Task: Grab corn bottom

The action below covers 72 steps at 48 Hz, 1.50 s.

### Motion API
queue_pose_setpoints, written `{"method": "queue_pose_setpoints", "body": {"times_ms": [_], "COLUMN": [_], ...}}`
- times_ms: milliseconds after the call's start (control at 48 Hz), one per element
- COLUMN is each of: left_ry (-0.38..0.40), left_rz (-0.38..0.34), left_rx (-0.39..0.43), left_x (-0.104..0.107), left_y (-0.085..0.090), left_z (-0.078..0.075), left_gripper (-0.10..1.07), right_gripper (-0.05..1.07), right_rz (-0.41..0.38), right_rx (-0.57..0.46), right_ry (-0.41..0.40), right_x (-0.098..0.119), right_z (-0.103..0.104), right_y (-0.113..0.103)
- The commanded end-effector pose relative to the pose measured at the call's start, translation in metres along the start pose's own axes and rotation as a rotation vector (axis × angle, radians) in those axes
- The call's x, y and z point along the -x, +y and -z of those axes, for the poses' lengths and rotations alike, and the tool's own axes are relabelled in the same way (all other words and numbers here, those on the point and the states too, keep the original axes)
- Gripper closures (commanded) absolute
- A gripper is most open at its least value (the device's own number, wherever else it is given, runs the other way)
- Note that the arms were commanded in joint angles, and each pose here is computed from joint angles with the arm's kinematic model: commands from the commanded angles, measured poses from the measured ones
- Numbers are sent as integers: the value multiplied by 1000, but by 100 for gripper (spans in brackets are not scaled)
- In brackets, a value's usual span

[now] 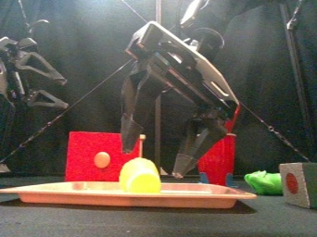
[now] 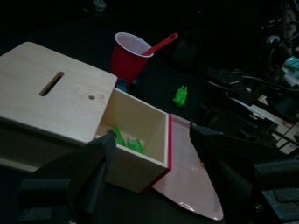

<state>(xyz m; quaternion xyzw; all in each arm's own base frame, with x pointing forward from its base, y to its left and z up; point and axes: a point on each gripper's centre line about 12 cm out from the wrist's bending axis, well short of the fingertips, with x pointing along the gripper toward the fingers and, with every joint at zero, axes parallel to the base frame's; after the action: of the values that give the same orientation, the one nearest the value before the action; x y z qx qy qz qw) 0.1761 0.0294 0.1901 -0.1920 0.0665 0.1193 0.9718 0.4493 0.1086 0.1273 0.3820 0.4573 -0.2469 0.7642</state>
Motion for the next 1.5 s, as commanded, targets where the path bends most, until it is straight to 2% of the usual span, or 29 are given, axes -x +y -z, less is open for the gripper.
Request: {"method": "queue_pose_setpoints", "body": {"times_ms": [0, 229, 688, 1479], "left_ry": [-15, -15, -11, -9], "left_rz": [2, 2, 0, 1], "left_rx": [-2, -2, -3, -2], "left_x": [-2, -2, -1, -1], "left_y": [-2, -2, -1, -1], "left_z": [-5, -5, -4, -3], "left_gripper": [-2, -2, -2, -2], "right_gripper": [0, 1, 1, 1], "right_rz": [-42, -22, 52, 91], "right_rx": [-5, 6, 28, 36], "right_ry": [-13, -15, -18, -20], "right_x": [9, -2, -10, -6], "right_z": [-5, -7, -8, -8], "right_y": [15, 16, 10, 12]}}
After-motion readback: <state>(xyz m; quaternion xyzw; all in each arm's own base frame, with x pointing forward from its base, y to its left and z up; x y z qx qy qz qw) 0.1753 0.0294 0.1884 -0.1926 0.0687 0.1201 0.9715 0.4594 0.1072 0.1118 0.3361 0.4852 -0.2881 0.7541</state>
